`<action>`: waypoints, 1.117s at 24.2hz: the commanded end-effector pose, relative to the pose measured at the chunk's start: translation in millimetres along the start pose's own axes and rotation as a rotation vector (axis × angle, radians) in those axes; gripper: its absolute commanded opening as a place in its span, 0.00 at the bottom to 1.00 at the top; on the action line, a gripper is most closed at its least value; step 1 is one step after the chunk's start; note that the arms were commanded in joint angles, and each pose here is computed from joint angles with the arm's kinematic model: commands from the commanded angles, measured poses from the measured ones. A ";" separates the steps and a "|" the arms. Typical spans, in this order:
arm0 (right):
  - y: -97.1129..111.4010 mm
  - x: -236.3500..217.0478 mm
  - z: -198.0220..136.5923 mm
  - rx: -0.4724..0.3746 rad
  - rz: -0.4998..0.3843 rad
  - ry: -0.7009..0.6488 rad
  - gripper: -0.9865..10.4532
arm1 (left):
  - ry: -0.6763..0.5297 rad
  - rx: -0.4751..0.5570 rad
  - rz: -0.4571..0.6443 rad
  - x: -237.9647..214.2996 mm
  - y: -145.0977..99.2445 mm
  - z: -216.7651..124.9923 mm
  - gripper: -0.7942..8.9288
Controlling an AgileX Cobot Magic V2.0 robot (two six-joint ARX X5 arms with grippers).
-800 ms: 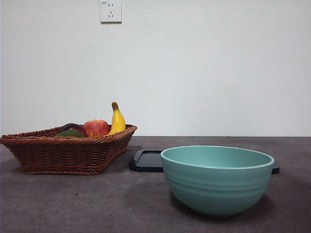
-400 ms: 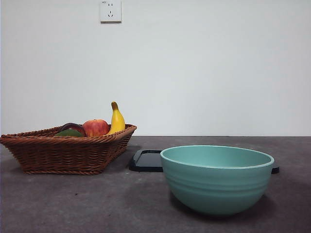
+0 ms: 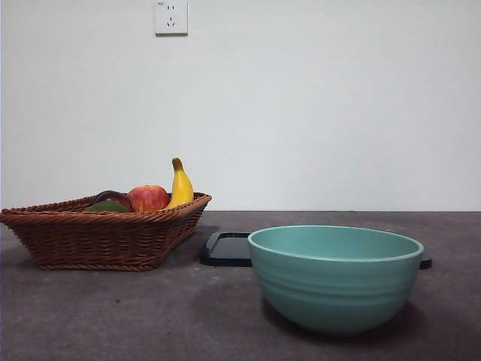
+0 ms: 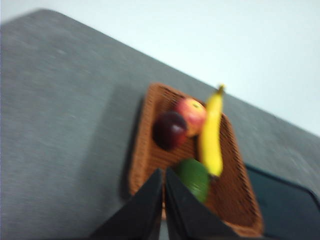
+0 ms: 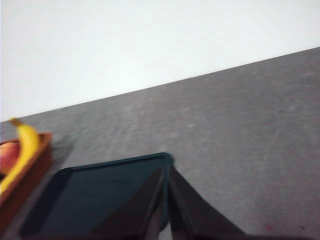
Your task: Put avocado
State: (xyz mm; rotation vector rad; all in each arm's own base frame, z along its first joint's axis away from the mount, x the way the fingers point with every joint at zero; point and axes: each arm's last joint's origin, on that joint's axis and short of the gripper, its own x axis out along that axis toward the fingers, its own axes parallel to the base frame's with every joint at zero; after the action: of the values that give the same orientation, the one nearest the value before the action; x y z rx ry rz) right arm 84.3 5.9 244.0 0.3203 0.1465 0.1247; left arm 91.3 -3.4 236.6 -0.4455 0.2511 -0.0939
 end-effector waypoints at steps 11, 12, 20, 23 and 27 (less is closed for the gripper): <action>38.3 2.9 87.3 -0.129 0.239 0.386 0.09 | 0.392 0.191 -0.199 12.3 -39.3 66.2 0.09; 42.0 5.1 93.9 -0.124 0.267 0.424 0.09 | 0.428 0.198 -0.212 13.8 -42.8 70.4 0.09; 75.3 12.1 118.2 -0.180 0.486 0.656 0.09 | 0.665 0.296 -0.343 5.3 -74.8 95.1 0.09; 81.9 11.9 110.5 -0.219 0.543 0.742 0.09 | 0.697 0.320 -0.368 1.2 -77.7 92.8 0.09; 86.5 10.8 106.9 -0.254 0.590 0.773 0.09 | 0.698 0.325 -0.377 1.1 -78.7 92.4 0.09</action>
State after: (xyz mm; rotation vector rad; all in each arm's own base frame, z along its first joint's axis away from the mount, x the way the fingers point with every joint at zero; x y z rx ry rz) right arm 103.9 55.8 366.0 0.0561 0.8210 0.8294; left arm 113.1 -35.4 344.5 -0.1379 0.8590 -0.6389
